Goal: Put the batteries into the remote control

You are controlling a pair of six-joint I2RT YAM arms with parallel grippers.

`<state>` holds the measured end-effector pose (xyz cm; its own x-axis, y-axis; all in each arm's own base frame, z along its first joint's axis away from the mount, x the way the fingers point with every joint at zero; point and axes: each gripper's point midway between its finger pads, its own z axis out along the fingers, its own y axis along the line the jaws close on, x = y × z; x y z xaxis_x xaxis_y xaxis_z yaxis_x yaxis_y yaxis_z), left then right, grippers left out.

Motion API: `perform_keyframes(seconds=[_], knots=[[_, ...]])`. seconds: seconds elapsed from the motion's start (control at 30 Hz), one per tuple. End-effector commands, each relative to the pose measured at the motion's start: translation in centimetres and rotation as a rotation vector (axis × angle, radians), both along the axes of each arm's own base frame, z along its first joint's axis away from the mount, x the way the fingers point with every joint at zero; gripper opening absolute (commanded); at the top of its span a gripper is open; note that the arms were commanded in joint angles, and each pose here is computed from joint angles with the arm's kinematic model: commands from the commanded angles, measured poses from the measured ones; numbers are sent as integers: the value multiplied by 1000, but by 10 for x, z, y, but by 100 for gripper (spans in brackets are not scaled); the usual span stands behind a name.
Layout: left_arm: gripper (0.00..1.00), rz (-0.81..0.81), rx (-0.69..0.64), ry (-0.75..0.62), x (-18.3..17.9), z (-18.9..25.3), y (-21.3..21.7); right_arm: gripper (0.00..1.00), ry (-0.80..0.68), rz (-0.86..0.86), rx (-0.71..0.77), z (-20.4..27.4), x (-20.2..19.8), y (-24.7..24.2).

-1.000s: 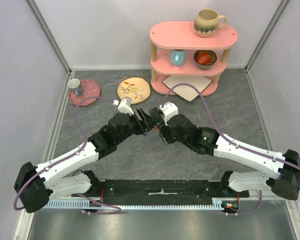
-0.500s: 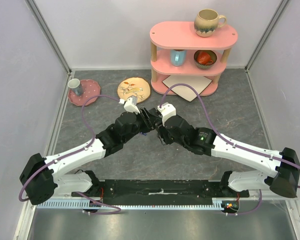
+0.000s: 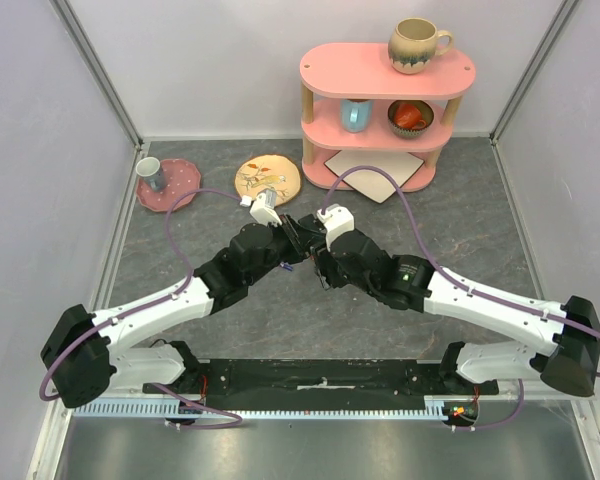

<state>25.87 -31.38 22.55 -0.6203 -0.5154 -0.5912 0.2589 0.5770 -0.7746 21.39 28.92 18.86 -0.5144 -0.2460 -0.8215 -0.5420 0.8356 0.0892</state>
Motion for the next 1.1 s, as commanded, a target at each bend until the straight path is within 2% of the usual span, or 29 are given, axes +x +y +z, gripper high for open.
perform_keyframes(seconds=[0.0, 0.13, 0.23, 0.4, 0.47, 0.5, 0.57, 0.6, 0.67, 0.7, 0.77, 0.93, 0.97, 1.0, 1.07], knots=[[2, 29, -27, -31, 6, 6, 2, 62, -51, 1, 91, 37, 0, 5], [2, 44, -32, -35, 6, 4, 6, 87, -33, 28, 102, 44, -6, 6], [2, 80, -38, -53, 9, 8, 12, 94, -14, 53, 97, 52, -13, 4], [2, 149, -35, -115, 17, 21, 26, 98, -57, 11, 125, 86, -19, -25], [2, 163, -45, -158, 17, 28, 33, 98, -80, -39, 129, 84, -16, -38], [2, 160, -57, -180, 15, 31, 34, 98, -101, -66, 173, 91, -16, -44], [2, 151, -129, -287, 10, 47, 40, 98, -98, -142, 194, 77, -13, -54], [2, 143, -159, -324, 7, 54, 42, 98, -123, -158, 271, 87, -12, -54], [2, 149, -202, -406, 2, 62, 50, 98, -99, -177, 343, 74, -14, -52], [2, 147, -214, -431, 0, 64, 52, 98, -123, -161, 449, 91, -15, -46], [2, 153, -252, -483, -5, 67, 59, 98, -99, -158, 519, 84, -15, -42], [2, 133, -283, -503, -13, 69, 63, 98, -10, -109, 658, 80, -12, -24], [2, 143, -292, -500, -13, 70, 65, 98, 2, -100, 694, 80, -13, -22], [2, 152, -296, -496, -12, 69, 67, 98, 1, -89, 791, 93, -13, -19], [2, 162, -303, -508, -12, 71, 69, 98, 45, -80, 842, 81, -14, -18]])
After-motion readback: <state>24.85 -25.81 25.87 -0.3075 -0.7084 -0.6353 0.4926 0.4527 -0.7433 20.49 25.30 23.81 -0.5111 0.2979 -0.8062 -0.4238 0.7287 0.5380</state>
